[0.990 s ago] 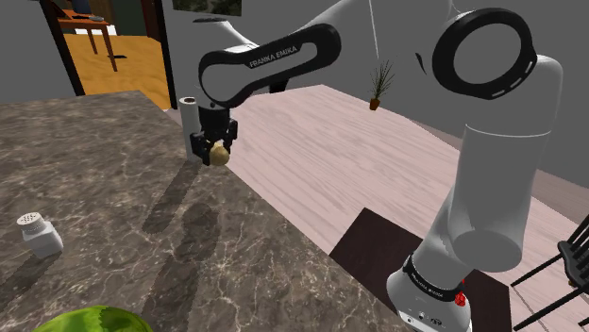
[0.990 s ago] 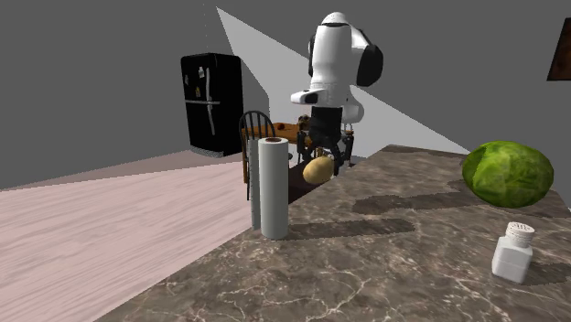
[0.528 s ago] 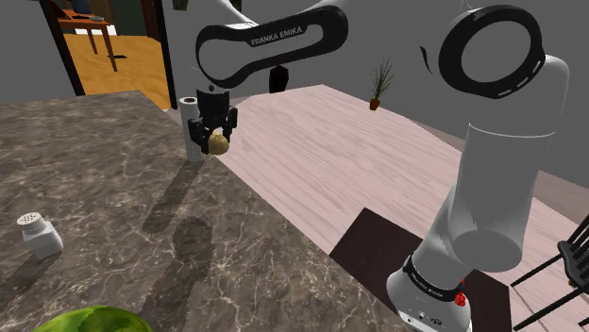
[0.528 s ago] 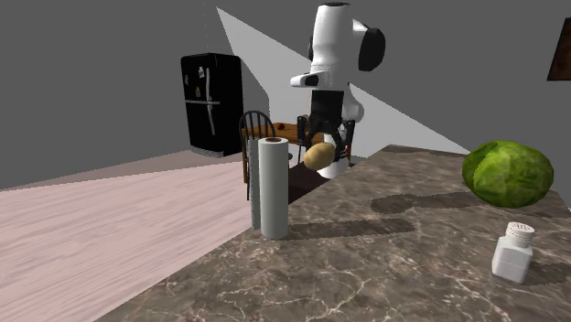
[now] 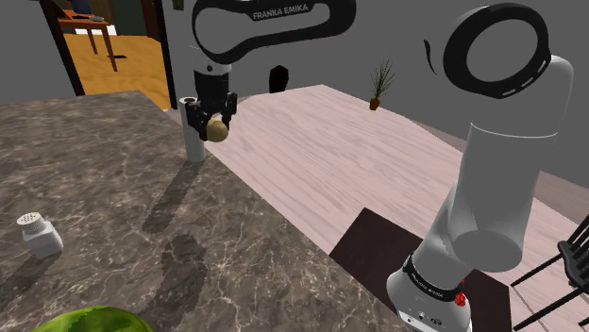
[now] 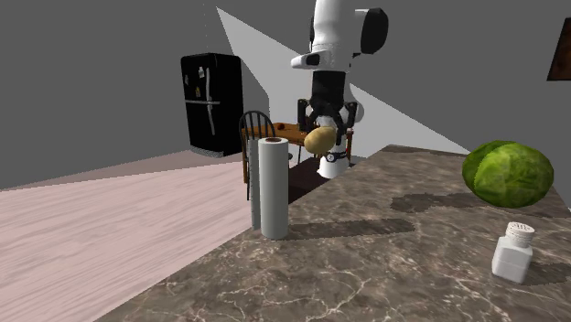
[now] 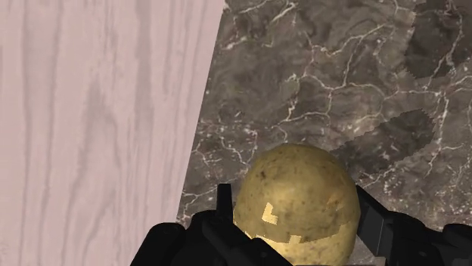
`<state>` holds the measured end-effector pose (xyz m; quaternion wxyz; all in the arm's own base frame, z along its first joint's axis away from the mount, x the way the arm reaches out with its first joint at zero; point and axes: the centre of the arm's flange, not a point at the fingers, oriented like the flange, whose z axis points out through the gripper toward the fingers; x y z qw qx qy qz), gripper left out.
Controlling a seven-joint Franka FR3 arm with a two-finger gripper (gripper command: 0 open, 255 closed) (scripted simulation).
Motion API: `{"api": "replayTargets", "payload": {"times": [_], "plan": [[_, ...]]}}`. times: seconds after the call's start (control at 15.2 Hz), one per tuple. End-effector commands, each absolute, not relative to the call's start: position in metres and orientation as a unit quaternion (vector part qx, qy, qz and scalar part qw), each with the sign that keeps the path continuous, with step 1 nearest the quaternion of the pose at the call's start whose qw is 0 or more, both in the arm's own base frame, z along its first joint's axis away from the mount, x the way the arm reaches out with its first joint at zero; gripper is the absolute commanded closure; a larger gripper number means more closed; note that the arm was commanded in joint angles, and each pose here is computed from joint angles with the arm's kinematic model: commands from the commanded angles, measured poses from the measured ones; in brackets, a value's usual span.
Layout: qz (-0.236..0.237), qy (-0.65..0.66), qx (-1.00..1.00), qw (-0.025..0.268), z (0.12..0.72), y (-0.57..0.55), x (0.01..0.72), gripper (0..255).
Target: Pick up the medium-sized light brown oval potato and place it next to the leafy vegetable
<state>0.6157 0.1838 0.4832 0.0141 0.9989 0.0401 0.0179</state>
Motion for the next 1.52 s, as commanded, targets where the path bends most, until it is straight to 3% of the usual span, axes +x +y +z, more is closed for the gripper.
{"api": "replayTargets", "payload": {"times": [0.0, 0.99, 1.45], "plan": [[0.018, 0.04, 0.999, 0.014, 0.494, 0.183, 0.615, 255], [0.018, 0.04, 0.999, 0.014, 0.569, 0.183, 0.615, 255], [0.018, 0.04, 0.999, 0.014, 0.569, 0.231, 0.536, 255]]}}
